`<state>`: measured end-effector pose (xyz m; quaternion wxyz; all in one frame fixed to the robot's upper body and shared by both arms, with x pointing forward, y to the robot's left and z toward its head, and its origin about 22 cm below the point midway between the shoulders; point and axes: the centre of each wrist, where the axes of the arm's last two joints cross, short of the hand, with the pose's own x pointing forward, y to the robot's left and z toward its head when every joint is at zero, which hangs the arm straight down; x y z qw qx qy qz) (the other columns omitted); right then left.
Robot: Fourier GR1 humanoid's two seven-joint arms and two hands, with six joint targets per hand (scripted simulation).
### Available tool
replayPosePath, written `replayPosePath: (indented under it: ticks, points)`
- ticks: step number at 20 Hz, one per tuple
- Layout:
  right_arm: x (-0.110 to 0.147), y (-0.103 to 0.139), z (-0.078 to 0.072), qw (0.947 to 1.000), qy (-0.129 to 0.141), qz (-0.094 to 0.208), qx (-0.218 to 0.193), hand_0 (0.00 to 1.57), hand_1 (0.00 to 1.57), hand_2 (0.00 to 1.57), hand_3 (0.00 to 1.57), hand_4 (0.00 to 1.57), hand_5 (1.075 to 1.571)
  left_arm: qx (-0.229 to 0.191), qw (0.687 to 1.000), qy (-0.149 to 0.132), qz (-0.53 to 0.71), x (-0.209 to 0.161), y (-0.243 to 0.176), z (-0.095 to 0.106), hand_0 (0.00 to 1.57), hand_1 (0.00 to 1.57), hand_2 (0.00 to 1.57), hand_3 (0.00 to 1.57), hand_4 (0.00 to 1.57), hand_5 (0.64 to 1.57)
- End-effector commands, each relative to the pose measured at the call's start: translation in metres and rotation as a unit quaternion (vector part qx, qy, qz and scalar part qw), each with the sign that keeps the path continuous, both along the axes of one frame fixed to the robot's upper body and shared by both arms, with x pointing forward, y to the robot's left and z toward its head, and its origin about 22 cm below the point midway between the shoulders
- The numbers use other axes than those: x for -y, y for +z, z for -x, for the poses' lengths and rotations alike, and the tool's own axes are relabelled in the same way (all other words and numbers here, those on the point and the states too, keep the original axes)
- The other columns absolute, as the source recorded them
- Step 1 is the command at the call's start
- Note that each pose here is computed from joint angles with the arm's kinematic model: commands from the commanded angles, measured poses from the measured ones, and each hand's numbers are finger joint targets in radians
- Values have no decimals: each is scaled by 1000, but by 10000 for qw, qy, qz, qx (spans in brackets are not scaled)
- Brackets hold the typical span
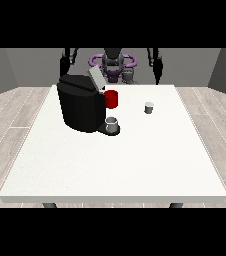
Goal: Insert the coffee pod into the coffee machine and close the lid
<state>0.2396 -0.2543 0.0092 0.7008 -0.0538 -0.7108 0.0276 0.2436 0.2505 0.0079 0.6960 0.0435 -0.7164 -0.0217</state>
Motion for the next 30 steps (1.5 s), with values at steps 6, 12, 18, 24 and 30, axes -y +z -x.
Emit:
replayPosePath:
  ticks: [6, 12, 18, 24, 30]
  points:
    - [0, -28, 13, 9985, 155, -180, -500, 0, 0, 0, 0, 128, 1571, 395, 9975, -506, 291, 0, -12, 14, 0, 0, 0, 0, 304, 1571]
    - [-12, -7, 1, 9958, -708, -512, 285, 0, 0, 0, 0, 145, 1571, 435, 9974, -523, -228, 2, -22, 14, 0, 0, 0, 0, 264, 1571]
    - [-5, -14, 10, 9970, -552, -448, 303, 0, 0, 0, 0, 177, 1571, 340, 9933, -355, -1045, -44, 5, -15, 0, 0, 0, 0, 0, 1571]
    - [-18, 7, -22, 9946, -301, -599, 790, 0, 0, 0, 0, 192, 1571, 169, 9929, -450, -1086, -64, 19, -55, 0, 0, 0, 0, 0, 1571]
    - [-32, 11, -23, 9964, -110, -533, 657, 0, 0, 0, 0, 259, 1571, -353, 9890, -282, -1407, -90, 24, -75, 0, 0, 0, 0, 0, 1571]
